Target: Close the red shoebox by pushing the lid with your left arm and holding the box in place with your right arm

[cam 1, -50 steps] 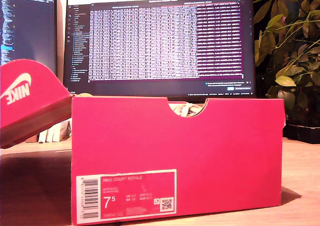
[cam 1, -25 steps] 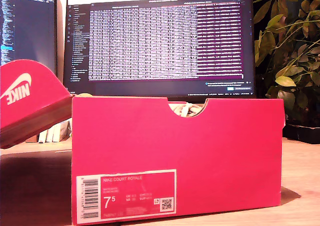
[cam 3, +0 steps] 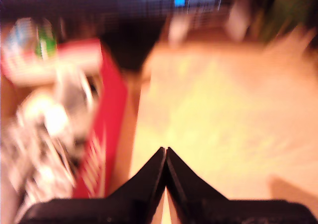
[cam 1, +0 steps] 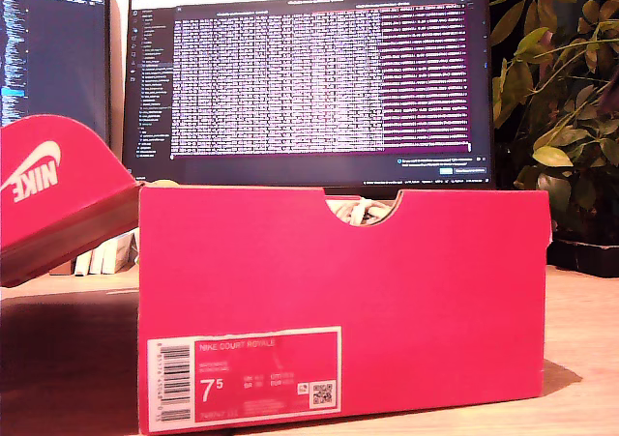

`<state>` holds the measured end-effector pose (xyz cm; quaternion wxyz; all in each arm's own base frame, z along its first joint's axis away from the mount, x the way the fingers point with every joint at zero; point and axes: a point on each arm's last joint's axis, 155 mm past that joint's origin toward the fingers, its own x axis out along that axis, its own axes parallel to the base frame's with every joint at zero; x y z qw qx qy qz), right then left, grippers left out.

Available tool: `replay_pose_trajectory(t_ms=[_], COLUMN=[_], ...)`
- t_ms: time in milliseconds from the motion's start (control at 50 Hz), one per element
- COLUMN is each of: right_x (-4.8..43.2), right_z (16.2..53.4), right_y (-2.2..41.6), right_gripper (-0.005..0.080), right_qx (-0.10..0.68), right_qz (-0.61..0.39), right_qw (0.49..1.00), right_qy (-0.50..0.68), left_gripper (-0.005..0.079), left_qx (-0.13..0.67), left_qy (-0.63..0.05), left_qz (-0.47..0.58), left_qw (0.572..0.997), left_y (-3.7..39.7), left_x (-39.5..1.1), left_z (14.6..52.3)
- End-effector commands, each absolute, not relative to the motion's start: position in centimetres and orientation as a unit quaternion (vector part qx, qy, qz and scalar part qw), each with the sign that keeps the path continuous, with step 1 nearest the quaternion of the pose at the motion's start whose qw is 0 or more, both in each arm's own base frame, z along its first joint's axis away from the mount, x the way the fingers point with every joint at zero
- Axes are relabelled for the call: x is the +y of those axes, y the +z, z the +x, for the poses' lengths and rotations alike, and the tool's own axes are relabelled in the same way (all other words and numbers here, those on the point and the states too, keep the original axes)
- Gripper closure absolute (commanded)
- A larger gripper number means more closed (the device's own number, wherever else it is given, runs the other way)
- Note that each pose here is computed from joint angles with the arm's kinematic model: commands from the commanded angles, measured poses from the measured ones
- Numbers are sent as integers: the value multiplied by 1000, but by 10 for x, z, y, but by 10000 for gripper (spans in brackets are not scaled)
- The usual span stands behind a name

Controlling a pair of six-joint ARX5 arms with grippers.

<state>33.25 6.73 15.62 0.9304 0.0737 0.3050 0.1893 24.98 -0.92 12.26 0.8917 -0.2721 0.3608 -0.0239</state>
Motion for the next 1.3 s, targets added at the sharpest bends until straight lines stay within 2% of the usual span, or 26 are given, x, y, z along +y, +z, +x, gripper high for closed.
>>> replay_pose_trajectory(t_ms=[0,160,320,500,800,1280], right_x=[75,91,105,119,144,194], right_z=[340,351,357,363,365,355], right_y=[158,137,124,120,103,71], right_gripper=[764,764,764,764,764,764], right_qx=[303,321,338,343,358,378], right_qz=[66,64,61,55,43,28], right_qw=[929,918,908,901,886,855], right_qy=[204,226,242,258,293,354], left_gripper=[762,762,762,762,762,762], left_qx=[362,398,468,505,558,600], left_qy=[-29,-25,-19,-14,-5,-44], left_qz=[-250,-237,-257,-288,-328,-388], left_qw=[898,886,845,814,762,698], left_y=[130,119,87,66,36,15], left_x=[-4,2,1,4,4,-19], left_z=[253,252,238,237,229,222])
